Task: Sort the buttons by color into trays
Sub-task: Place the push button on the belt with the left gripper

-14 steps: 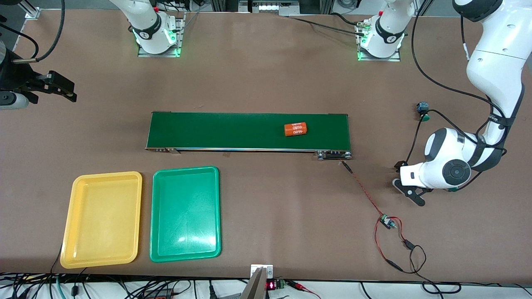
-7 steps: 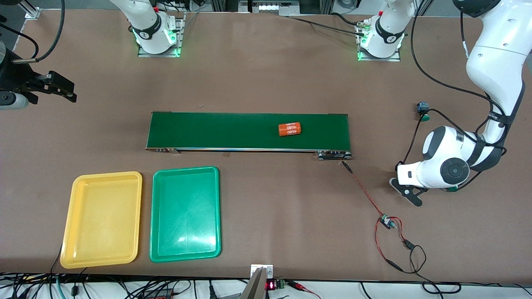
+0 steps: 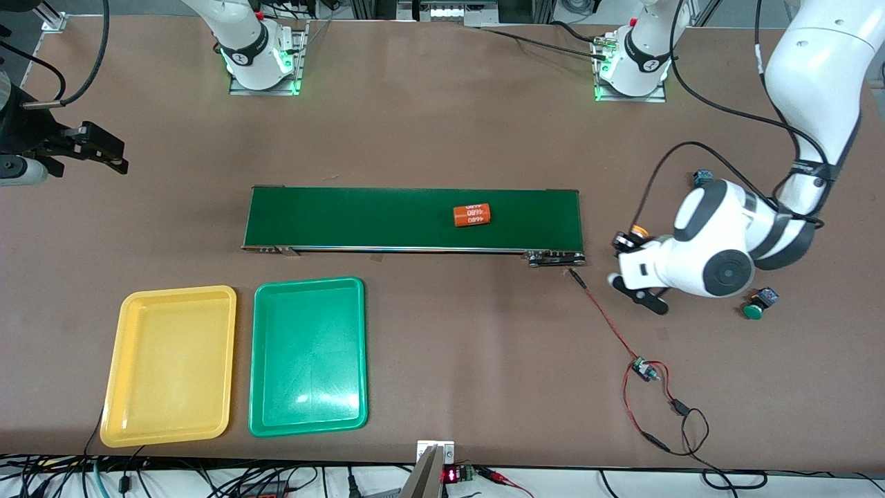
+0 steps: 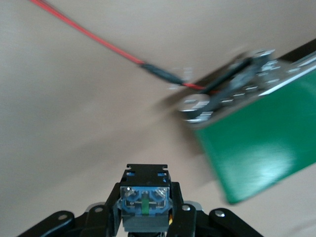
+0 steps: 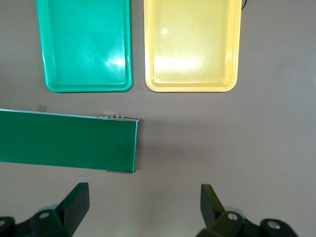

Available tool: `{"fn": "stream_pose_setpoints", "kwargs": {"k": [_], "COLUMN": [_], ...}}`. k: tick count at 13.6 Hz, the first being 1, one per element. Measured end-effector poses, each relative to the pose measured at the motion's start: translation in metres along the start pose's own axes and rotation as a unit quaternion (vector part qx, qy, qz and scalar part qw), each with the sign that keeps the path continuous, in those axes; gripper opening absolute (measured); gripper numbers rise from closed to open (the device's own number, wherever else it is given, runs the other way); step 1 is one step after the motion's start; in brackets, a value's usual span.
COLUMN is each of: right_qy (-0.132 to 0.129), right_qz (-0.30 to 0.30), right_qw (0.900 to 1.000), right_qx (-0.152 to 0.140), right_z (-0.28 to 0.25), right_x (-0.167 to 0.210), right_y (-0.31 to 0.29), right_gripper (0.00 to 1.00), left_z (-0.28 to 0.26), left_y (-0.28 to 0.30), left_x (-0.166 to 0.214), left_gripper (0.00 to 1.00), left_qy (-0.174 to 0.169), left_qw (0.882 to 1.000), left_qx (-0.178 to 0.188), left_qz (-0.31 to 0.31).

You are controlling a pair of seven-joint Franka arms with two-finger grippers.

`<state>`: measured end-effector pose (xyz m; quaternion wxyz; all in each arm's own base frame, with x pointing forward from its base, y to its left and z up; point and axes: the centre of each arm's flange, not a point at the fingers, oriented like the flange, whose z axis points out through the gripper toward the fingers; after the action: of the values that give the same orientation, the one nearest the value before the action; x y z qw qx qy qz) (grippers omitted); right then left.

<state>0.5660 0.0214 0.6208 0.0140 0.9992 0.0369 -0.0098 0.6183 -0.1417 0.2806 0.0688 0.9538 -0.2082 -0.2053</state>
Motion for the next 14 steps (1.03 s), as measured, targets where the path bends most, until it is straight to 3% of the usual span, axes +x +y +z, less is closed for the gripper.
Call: {"fn": "stream_pose_setpoints", "kwargs": {"k": [5, 7, 13, 14], "right_qy": [0.003, 0.005, 0.017, 0.024], "right_qz": [0.006, 0.007, 0.007, 0.007], "right_qw": [1.000, 1.000, 1.000, 1.000], "right_qx": [0.000, 0.000, -0.001, -0.001], "right_z": [0.000, -0.001, -0.004, -0.005], "right_x": [0.001, 0.001, 0.004, 0.005], "right_y": [0.007, 0.007, 0.007, 0.007], "right_gripper": [1.00, 1.00, 1.00, 1.00], "left_z": [0.023, 0.044, 0.066, 0.066], "left_y": [0.117, 0.150, 0.173, 0.171], "left_x": [0.004, 0.008, 0.014, 0.016], "left_gripper": [0.41, 0.41, 0.41, 0.45], "left_qy": [-0.024, -0.012, 0.014, 0.019], "left_qw": [0.993, 0.988, 0.983, 0.983], "left_qx": [0.013, 0.015, 0.004, 0.003], "left_qz": [-0.112, -0.152, -0.182, -0.184]}}
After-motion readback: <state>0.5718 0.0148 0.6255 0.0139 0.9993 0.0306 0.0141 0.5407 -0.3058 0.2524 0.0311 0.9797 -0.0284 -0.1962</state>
